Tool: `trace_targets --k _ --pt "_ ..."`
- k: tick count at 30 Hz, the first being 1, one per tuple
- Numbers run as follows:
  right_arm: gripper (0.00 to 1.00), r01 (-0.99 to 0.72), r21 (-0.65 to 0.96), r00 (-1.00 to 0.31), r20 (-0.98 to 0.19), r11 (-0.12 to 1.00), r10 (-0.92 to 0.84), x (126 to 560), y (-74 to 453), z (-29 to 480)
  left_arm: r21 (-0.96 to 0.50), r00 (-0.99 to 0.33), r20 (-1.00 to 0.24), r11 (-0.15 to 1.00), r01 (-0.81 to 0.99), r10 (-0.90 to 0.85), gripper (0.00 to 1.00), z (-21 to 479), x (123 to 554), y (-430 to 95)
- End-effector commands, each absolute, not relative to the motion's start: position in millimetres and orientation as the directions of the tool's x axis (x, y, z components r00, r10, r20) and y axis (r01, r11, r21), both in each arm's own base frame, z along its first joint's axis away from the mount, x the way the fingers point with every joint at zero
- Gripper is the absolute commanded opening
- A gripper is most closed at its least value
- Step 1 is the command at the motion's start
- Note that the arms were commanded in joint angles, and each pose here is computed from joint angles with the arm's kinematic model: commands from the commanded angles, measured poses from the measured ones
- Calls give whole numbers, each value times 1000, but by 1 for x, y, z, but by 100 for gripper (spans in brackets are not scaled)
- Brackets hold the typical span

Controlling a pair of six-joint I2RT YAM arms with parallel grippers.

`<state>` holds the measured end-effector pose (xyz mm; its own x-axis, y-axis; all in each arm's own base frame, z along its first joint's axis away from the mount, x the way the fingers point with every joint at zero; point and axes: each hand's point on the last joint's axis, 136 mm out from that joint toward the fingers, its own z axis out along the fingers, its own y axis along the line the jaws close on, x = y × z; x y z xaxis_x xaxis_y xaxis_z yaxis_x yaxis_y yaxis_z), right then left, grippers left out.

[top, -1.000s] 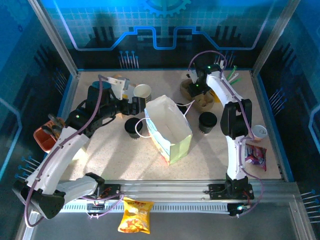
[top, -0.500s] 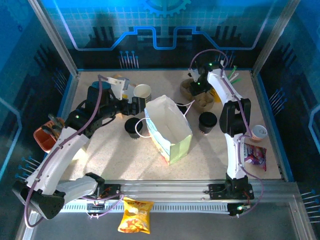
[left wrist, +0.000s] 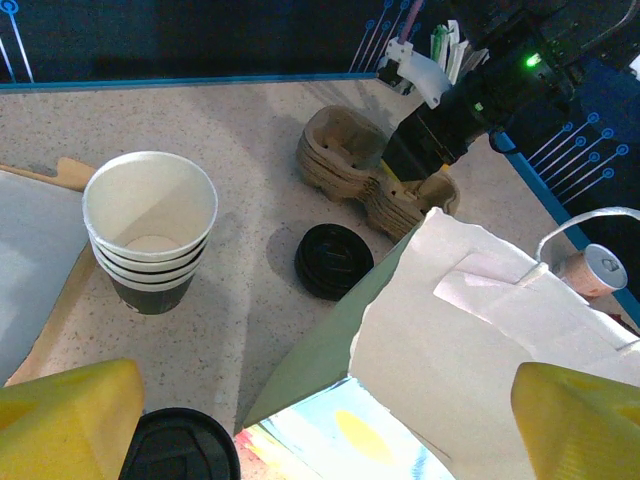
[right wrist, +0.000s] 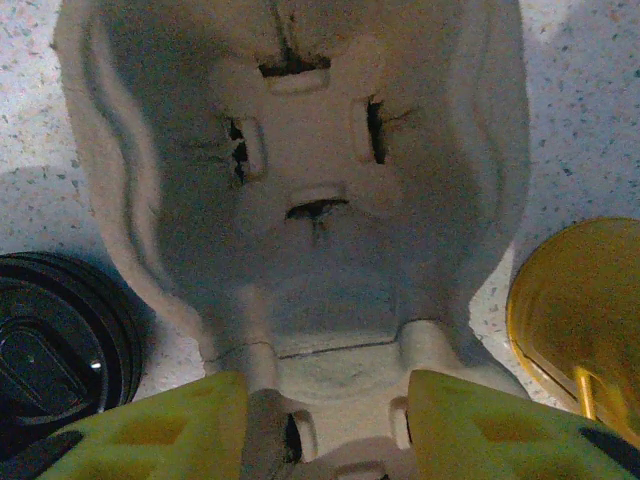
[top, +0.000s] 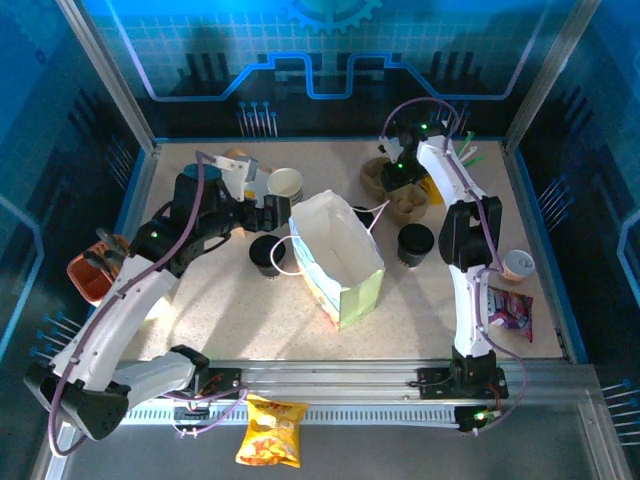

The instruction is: Pack the takeout coffee

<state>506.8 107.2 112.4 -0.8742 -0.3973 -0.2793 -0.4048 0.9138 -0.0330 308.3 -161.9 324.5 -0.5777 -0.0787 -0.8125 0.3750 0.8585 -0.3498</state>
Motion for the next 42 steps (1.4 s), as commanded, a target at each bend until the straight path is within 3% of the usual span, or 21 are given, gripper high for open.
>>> trace_targets --k 1,33,42 --pt "48 -415 -6 -882 -245 910 -403 504 104 104 -371 -576 -812 847 380 -97 95 327 304 -161" --pt "47 -493 1 -856 -177 870 -486 505 102 80 -365 -576 -812 849 383 -90 95 324 302 -160" --pt "39 -505 -5 -846 -194 863 -496 508 102 90 -366 -580 -810 847 385 -86 95 322 303 -161"
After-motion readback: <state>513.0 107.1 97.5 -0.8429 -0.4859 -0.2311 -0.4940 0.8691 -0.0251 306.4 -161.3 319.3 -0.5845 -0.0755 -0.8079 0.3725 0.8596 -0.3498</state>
